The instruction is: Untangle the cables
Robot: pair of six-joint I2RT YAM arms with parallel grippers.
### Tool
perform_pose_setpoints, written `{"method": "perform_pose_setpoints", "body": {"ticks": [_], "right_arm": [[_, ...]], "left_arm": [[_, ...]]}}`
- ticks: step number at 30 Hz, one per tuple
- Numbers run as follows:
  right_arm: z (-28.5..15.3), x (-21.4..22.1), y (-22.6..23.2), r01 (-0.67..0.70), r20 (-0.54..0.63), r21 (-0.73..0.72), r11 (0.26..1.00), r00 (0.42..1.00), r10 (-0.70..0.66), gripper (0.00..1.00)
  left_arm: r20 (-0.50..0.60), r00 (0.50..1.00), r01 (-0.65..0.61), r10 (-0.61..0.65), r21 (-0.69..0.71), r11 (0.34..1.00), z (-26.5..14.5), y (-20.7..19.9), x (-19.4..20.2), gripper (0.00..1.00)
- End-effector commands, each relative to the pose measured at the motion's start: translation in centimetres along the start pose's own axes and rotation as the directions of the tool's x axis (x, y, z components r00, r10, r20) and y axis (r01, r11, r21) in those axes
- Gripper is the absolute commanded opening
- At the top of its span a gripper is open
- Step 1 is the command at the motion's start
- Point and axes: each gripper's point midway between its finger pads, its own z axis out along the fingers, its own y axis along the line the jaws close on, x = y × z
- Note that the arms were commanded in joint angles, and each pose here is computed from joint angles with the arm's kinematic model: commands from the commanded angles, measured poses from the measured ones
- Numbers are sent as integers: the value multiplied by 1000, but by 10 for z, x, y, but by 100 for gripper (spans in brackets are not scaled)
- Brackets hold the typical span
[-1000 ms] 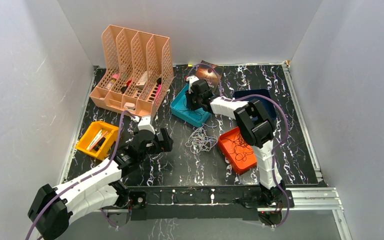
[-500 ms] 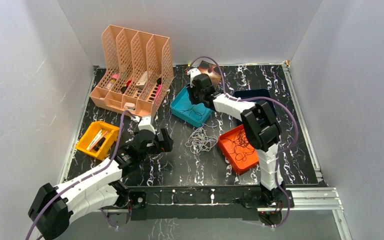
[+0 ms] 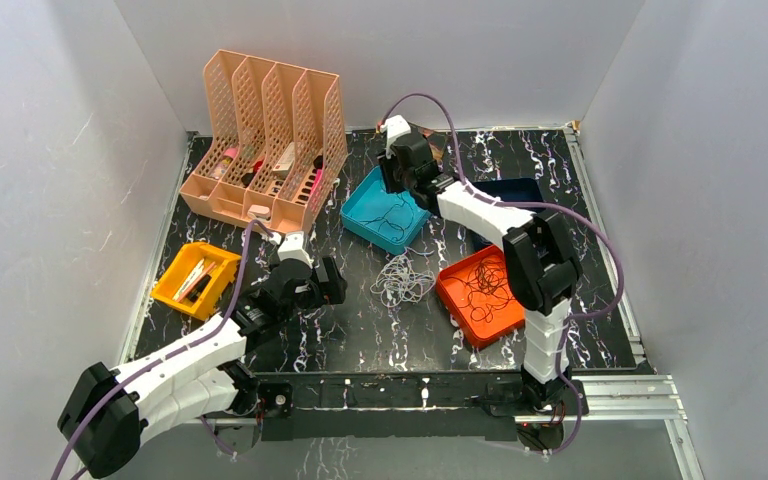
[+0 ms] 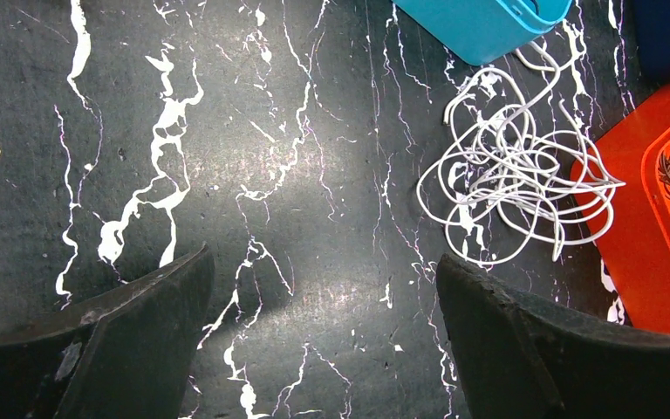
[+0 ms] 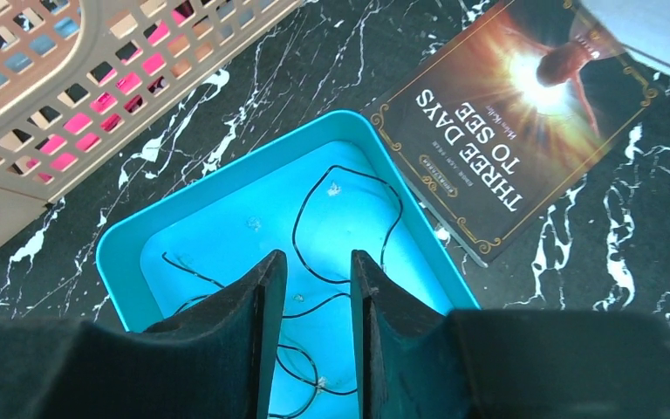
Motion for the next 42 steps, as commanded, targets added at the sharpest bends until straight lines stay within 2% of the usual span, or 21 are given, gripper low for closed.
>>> {"method": "perform_pose_setpoints", "body": {"ticks": [1, 8, 13, 19, 24, 33, 37, 42], "right_arm": [[-25, -46, -9, 4, 109, 42, 999, 994, -8, 42], [-64, -31, 0, -56, 61, -22, 998, 997, 57, 45], [-106, 15, 9, -107, -101, -71, 992, 990, 100, 47], [-142, 80, 10, -139, -287, -64, 988, 951, 115, 46], [-146, 120, 14, -136, -373, -62, 989, 922, 104, 40], [-139, 167, 33, -126, -471, -49, 991, 878, 88, 35], [-137, 182, 59, -133, -512, -86, 987, 856, 71, 35], [-138, 177, 120, -231, -504, -242, 943, 860, 81, 34]], "left_arm": [[27, 1000, 5, -6, 24, 1000, -2, -9, -11, 98], [38, 999, 8, -10, 52, 999, -3, -14, -14, 98], [51, 999, -5, 1, 80, 997, -3, -20, -18, 98], [79, 997, -13, 7, 75, 997, -2, -21, -25, 98], [70, 997, -20, 15, 73, 997, -1, -23, -26, 98], [67, 998, -24, 20, 54, 998, -7, -15, -23, 98], [72, 997, -18, 16, 40, 999, -8, -10, -22, 98], [76, 997, -11, 9, 25, 1000, -11, -5, -21, 98]]}}
